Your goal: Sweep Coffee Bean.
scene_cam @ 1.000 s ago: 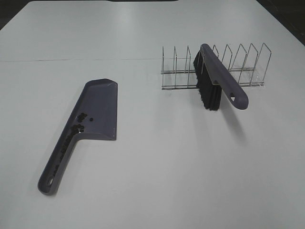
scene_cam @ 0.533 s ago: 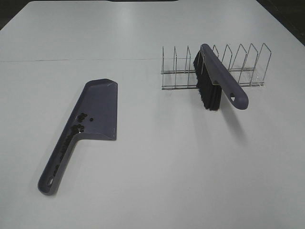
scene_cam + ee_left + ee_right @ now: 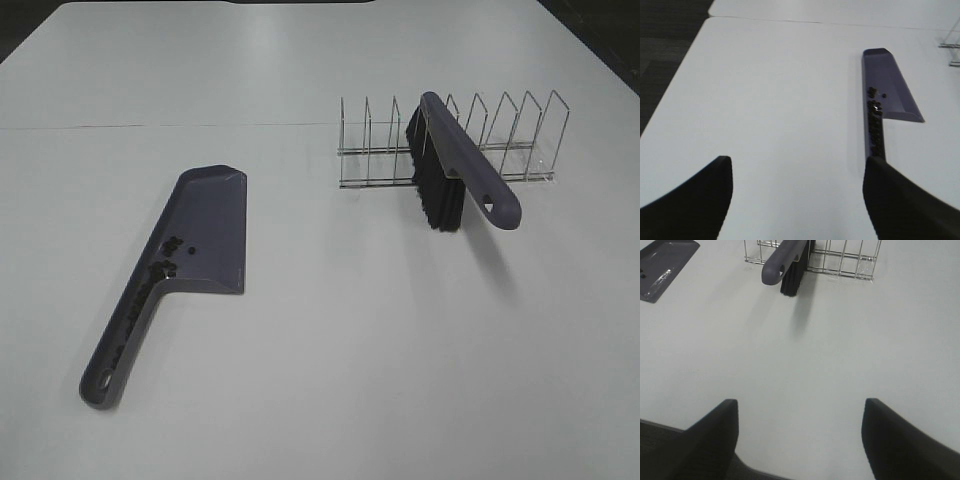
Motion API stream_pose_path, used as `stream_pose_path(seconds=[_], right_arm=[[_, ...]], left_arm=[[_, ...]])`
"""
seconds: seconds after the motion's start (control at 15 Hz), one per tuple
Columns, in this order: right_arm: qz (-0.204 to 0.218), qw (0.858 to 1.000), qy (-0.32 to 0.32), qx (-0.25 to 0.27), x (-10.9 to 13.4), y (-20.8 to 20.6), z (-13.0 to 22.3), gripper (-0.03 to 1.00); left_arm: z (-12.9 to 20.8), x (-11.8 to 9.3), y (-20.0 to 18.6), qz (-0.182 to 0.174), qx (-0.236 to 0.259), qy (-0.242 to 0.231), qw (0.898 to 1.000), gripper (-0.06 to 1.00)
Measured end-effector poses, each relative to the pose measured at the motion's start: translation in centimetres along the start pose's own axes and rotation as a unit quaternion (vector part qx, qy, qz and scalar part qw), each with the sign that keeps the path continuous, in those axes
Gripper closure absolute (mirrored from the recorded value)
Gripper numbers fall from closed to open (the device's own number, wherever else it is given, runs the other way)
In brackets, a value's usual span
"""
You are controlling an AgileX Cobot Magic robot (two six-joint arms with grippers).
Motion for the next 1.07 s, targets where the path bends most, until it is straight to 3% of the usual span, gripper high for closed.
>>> stream_pose_path(seconds=[0.2,0.6,0.8,1.07], right_arm=[[-0.014,1.000,-0.006,-0.008,0.32,0.19,-0.13,0.33],[-0.021,1.000,-0.006,-0.010,0.49,0.18,-0.17,0.33],[-0.021,1.000,-0.006,-0.012,0.48,0.18,-0.22,0.33],[-0.024,1.000,-0.001,-0.013,0.60,0.17,-0.24,0.33]], left_arm=[[0.26,-0.72,0.55,0.035,0.001,0.028,0.999,0.30],[0.21,-0.62,0.55,0.029,-0.001,0.025,0.999,0.30],[0.18,-0.55,0.58,-0.007,-0.010,0.006,1.000,0.30],[0.17,-0.54,0.58,-0.013,-0.011,0.002,1.000,0.30]])
Point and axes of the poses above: a point on each arm's last joint axis where the gripper is mounted, y pointing out along that axis toward the gripper, x along the wrist's bending axis when the last joint is at zero, z = x × y, the point moved 2 cm from there along y, pointing out along that axis toward the gripper, and after that the axes turned 9 degrees about -y, right-handed, at the moved point
